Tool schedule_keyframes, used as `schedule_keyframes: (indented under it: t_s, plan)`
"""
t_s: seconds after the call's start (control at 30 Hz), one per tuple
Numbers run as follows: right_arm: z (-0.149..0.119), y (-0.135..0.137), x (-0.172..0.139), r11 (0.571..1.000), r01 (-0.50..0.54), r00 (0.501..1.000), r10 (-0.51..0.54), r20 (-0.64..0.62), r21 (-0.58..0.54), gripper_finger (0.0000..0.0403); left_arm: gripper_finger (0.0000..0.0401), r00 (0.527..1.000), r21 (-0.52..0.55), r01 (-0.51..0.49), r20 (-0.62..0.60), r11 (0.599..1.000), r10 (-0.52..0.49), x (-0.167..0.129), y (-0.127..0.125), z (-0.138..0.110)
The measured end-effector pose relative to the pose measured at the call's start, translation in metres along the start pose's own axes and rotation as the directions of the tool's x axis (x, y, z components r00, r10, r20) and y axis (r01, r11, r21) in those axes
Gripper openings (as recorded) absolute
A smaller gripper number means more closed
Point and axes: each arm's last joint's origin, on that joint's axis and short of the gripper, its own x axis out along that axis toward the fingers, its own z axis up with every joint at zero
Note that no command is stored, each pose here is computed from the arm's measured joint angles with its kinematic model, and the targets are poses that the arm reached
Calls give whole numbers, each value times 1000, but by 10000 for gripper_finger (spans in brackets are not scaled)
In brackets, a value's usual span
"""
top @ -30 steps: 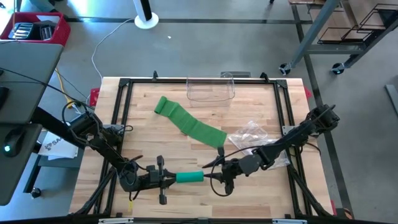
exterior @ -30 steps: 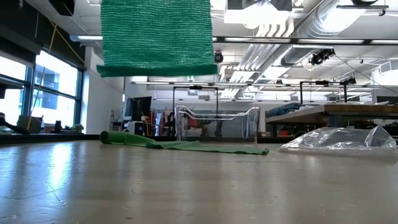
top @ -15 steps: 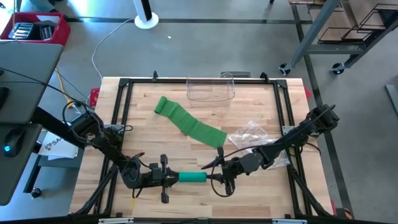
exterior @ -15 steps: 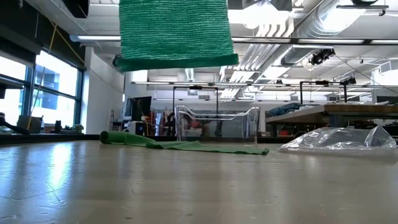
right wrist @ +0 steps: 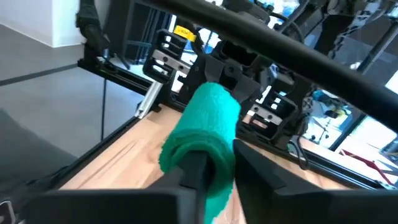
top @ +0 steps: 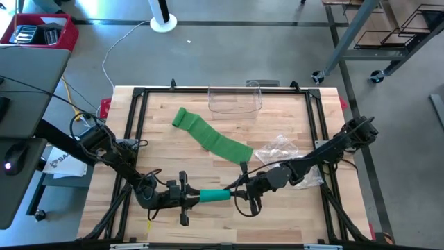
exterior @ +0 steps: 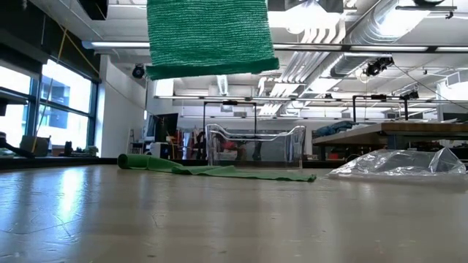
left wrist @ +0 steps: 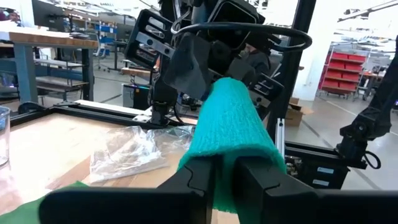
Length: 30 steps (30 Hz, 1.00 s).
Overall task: Roll bandage
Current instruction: Roll the blue bandage
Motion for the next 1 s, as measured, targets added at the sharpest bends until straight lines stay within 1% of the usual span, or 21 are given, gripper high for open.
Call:
schedule_keyframes:
  t_s: [0.1,0.13,0.27,0.37,0.43,0.47,0.53,0.6,0.63,0.7,0.77,0.87,0.93,1.0]
  plan:
    - [0,0,0,1000,-9,1000,9,3,0,16,66,1000,7,1,-1,1000,-1,-3,-2,0]
    - [0,0,0,1000,-11,1000,11,3,0,10,73,1000,16,-1,-3,1000,1,-5,-3,0]
    - [1,-1,-1,999,-9,1000,9,3,33,14,94,999,70,-46,-7,996,47,-18,-11,1]
    - [7,-5,-7,999,-15,1000,15,1,48,8,102,993,115,-115,-5,987,117,-34,-17,6]
    - [12,-8,-12,998,-35,999,34,23,49,4,103,988,153,-153,-6,976,155,-44,-20,9]
    - [13,-11,-15,996,-67,997,65,48,52,5,103,986,168,-164,-6,972,168,-48,-22,11]
    - [12,-20,-22,984,-170,979,161,120,61,6,104,986,194,-165,-5,967,169,-54,-24,16]
    - [3,-33,-29,955,-281,941,255,220,93,5,104,987,214,-154,-5,965,159,-57,-24,18]
    - [-3,-39,-32,938,-327,919,287,271,113,4,104,988,222,-150,-4,964,155,-56,-24,19]
    - [-17,-49,-37,917,-364,894,294,338,163,3,104,990,245,-140,1,959,144,-53,-25,21]
    - [-28,-57,-41,914,-351,894,263,363,203,3,104,991,275,-131,8,953,134,-47,-24,23]
    - [-40,-64,-39,911,-332,909,239,341,246,3,104,993,300,-118,24,947,116,-33,-20,26]
    - [-43,-65,-37,905,-332,913,237,332,267,3,104,993,292,-121,38,949,115,-23,-17,30]
    - [-43,-65,-35,900,-347,908,252,334,265,3,104,994,289,-109,49,951,99,-14,-14,32]
